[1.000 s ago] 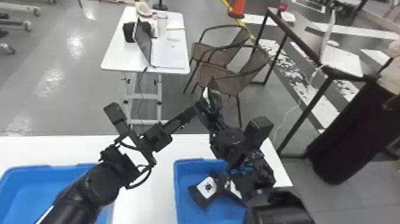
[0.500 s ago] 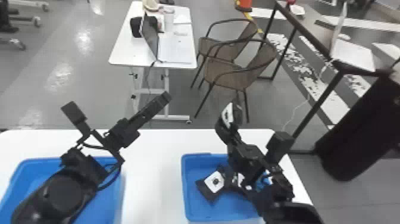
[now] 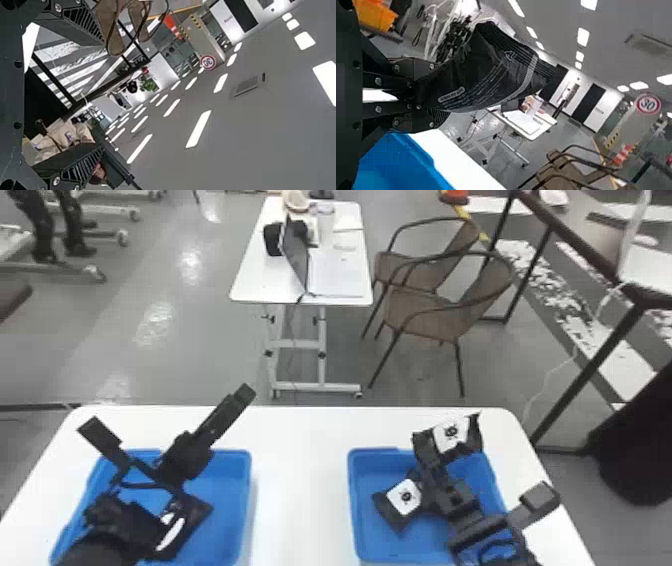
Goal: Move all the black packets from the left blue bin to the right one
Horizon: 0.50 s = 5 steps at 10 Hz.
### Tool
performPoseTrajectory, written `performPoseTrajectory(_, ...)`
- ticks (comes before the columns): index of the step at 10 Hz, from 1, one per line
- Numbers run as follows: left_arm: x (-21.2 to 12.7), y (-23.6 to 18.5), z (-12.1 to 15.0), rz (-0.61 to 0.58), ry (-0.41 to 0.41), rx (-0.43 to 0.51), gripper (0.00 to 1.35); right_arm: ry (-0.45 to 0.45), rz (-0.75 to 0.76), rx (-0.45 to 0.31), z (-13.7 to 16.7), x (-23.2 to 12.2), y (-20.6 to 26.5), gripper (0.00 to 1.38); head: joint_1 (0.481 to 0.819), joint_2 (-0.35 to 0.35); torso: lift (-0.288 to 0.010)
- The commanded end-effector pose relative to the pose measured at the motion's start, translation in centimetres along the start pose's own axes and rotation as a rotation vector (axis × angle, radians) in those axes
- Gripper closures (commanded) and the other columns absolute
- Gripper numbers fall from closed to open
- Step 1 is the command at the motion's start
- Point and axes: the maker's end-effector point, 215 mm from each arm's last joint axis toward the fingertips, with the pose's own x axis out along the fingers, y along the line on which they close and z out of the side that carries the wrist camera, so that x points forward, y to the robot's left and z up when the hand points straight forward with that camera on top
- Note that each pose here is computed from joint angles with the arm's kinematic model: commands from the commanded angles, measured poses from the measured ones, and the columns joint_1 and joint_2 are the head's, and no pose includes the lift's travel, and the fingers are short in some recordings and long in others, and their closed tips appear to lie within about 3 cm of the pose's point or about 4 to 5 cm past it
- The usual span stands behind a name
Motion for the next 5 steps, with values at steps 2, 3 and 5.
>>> performPoseTrajectory(2,-1.0,0.7,0.2,0.019,-0.017,-0.009,0.12,-0.014,-0.045,0.186,-2.1,-0.7,-2.0,1.19,0.695,-0.057,0.000)
performPoseTrajectory(3,-1.2,0.7,0.5,0.022,-0.024,-0.007,0.12,-0.009,-0.084,0.200,-2.8,-1.5,-3.7,1.19,0.695,-0.046,0.000)
performPoseTrajectory(5,-1.2,0.8,1.2,0.022,-0.034,0.009,0.12,0.006,-0.111,0.196,-3.7,-2.1,-5.0,0.54,0.695,-0.042,0.000)
